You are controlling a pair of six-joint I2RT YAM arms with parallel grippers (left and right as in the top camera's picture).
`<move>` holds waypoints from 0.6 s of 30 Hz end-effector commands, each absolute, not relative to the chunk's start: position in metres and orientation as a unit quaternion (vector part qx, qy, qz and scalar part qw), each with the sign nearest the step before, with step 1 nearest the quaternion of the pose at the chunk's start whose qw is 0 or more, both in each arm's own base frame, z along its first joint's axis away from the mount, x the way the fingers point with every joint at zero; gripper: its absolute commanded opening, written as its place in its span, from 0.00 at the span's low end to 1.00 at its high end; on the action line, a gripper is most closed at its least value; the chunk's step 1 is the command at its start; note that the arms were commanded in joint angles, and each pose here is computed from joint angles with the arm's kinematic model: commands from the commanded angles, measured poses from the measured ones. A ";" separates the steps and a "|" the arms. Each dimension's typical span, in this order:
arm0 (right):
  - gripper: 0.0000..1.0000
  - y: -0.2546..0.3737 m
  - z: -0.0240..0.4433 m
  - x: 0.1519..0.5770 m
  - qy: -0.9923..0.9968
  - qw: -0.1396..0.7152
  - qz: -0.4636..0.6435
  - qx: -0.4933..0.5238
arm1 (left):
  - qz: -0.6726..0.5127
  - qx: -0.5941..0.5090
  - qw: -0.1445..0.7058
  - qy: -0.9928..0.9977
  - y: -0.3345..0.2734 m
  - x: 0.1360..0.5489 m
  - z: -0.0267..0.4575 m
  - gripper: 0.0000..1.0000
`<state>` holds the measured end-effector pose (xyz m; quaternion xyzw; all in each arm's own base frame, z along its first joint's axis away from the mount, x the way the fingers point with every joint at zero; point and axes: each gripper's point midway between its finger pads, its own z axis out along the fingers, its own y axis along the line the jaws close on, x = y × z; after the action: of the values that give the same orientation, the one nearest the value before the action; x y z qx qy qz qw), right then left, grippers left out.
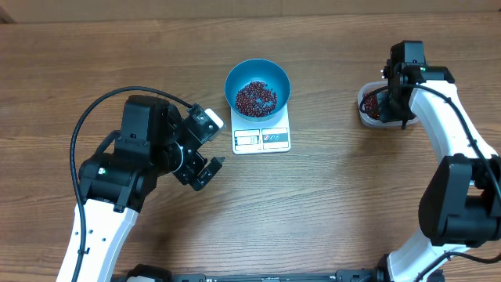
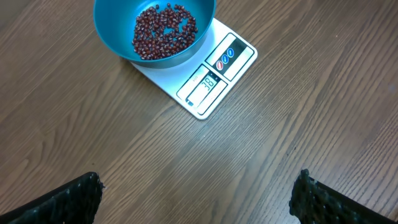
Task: Scoop item into bowl and weigh 150g on scale
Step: 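Position the red scoop over the bean tub with the right gripper, then dip the red scoop into the beans in the tub with the right gripper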
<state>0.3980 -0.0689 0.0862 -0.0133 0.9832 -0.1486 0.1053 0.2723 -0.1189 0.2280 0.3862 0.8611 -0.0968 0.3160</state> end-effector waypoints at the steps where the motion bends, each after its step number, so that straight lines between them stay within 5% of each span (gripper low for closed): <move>1: 0.04 -0.057 0.075 0.407 0.989 0.108 -0.105 -0.002 | -0.094 0.379 0.327 0.860 -0.118 0.277 0.237 1.00; 18: 0.04 -0.001 0.034 0.392 0.997 0.043 0.063 0.030 | -0.094 0.379 0.327 0.860 -0.118 0.277 0.237 1.00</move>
<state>0.4025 -0.0292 0.0526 0.0305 0.9962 -0.0080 0.0806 0.2723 -0.1188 0.2280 0.3862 0.8612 -0.0967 0.3160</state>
